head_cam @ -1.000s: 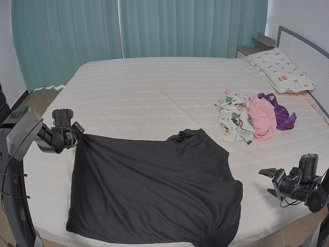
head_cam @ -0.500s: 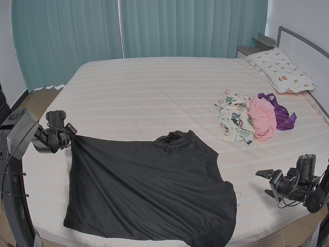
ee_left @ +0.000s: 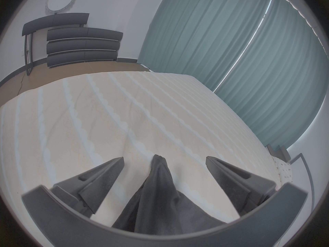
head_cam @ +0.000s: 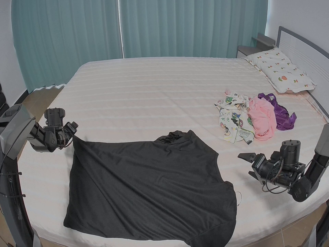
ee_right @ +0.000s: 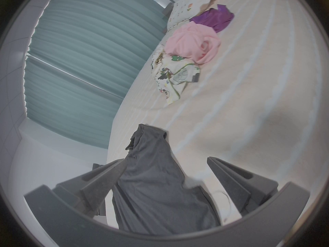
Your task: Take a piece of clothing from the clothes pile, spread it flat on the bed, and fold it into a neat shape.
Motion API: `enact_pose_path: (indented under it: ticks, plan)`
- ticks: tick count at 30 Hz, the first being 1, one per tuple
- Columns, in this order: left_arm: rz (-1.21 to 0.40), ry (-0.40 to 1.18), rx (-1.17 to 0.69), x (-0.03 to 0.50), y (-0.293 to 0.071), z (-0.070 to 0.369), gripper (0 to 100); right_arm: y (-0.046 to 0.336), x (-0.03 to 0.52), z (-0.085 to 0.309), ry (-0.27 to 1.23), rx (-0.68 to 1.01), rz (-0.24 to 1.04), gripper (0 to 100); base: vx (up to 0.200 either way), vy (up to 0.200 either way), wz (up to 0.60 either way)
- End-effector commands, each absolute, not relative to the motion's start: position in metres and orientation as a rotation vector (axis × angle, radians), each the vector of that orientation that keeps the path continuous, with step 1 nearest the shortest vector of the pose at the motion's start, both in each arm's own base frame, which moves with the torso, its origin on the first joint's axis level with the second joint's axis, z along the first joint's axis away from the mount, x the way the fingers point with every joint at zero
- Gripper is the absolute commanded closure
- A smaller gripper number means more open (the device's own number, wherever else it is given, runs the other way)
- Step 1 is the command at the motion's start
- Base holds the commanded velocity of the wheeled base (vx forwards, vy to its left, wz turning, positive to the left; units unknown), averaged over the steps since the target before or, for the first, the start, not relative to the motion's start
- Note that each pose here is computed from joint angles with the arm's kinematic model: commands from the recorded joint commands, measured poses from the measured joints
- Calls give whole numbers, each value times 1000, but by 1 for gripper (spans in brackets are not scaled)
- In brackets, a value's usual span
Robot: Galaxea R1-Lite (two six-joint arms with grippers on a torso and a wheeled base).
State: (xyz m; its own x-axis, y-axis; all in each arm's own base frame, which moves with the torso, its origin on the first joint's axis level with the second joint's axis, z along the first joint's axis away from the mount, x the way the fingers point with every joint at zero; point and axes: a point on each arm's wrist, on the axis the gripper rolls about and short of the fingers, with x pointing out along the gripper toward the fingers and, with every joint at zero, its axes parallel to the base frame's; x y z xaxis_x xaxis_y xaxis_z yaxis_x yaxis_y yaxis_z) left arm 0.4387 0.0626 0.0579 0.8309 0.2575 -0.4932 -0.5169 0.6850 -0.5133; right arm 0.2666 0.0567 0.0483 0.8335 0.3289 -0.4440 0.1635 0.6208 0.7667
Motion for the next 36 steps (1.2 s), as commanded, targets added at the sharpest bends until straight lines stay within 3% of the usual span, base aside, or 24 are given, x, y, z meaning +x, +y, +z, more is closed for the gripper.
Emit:
enact_pose_path:
  ticks: [1,15,34,35,36]
  plan:
    - [443,453,-662,432,60,66,0,81,322,25,628,867,115,0,0,0,0]
    - [431,561,-580,426,60,52,0,124,390,1,726,726,127,0,0,0,0]
    - [427,561,-579,433,60,44,0,149,406,-1,682,702,179,0,0,0,0]
    - [427,561,-579,434,60,44,0,149,407,-1,675,699,171,100,0,0,0]
    - [426,560,-578,434,60,44,0,149,408,0,666,698,160,100,0,0,0]
